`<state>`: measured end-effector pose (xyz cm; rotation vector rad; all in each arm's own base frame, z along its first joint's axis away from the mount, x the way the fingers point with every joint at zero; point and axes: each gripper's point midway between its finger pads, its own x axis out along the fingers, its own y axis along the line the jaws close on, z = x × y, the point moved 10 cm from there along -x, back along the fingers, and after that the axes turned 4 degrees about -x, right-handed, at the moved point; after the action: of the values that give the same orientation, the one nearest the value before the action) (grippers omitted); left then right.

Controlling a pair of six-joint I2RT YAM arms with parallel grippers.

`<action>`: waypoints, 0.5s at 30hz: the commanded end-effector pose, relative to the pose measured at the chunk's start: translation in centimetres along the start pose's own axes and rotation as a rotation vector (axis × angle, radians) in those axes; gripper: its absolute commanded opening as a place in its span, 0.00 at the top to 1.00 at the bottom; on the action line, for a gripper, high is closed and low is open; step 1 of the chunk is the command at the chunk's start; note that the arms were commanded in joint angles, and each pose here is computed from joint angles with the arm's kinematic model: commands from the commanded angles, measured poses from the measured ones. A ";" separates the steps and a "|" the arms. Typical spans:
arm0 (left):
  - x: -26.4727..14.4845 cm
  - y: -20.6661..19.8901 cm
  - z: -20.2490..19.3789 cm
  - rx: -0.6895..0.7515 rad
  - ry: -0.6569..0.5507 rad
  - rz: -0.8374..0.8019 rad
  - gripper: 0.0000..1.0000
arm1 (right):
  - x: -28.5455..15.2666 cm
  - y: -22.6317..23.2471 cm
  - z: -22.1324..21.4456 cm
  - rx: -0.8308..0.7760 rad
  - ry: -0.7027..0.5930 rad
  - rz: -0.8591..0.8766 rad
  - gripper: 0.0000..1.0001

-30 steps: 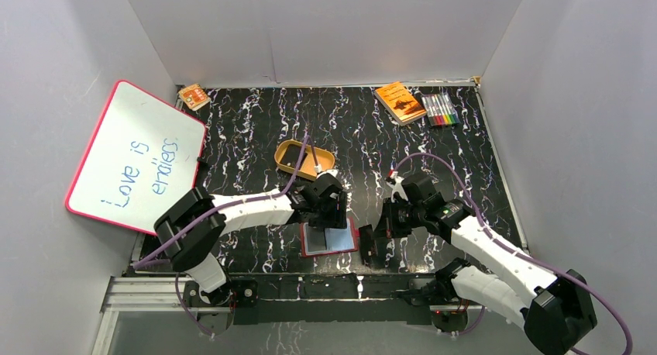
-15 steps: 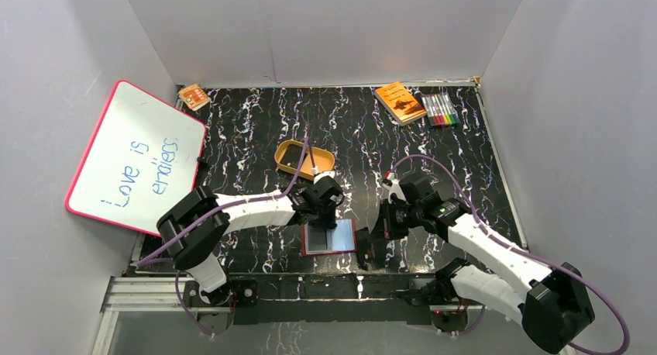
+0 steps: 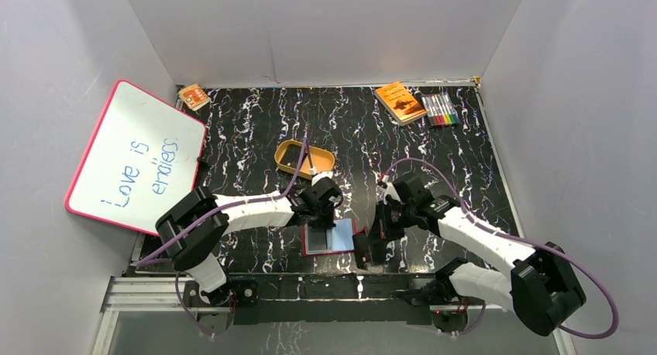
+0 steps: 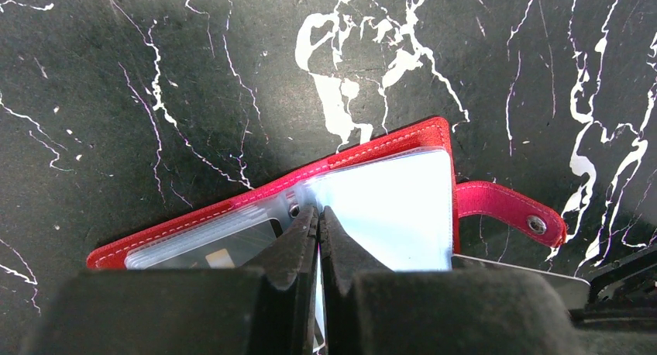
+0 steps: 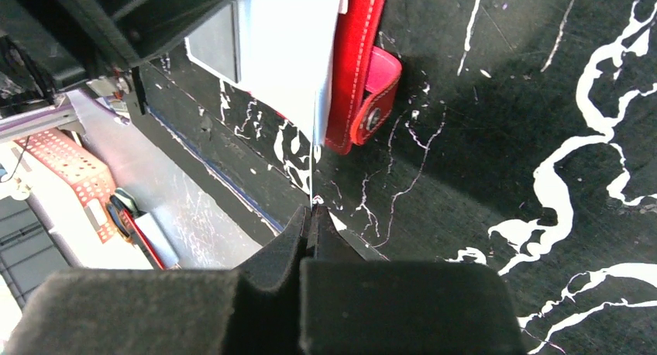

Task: Put the credit cards into the card holder
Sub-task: Turn over the card slot in the card holder.

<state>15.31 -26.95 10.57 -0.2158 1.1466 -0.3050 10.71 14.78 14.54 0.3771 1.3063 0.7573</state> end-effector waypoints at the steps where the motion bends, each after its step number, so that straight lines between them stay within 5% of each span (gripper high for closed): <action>1: 0.4 2.5 -1.9 0.027 0.059 0.125 1.00 | 0.6 -0.1 0.3 0.001 -0.011 0.019 1.00; 15: 0.4 2.4 -1.9 0.016 0.060 0.126 1.00 | 1.6 -0.1 1.0 -0.020 0.013 0.088 1.00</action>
<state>15.29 -26.94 10.54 -0.2274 1.1447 -0.2975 11.23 15.36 13.15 0.3947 1.3431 0.7637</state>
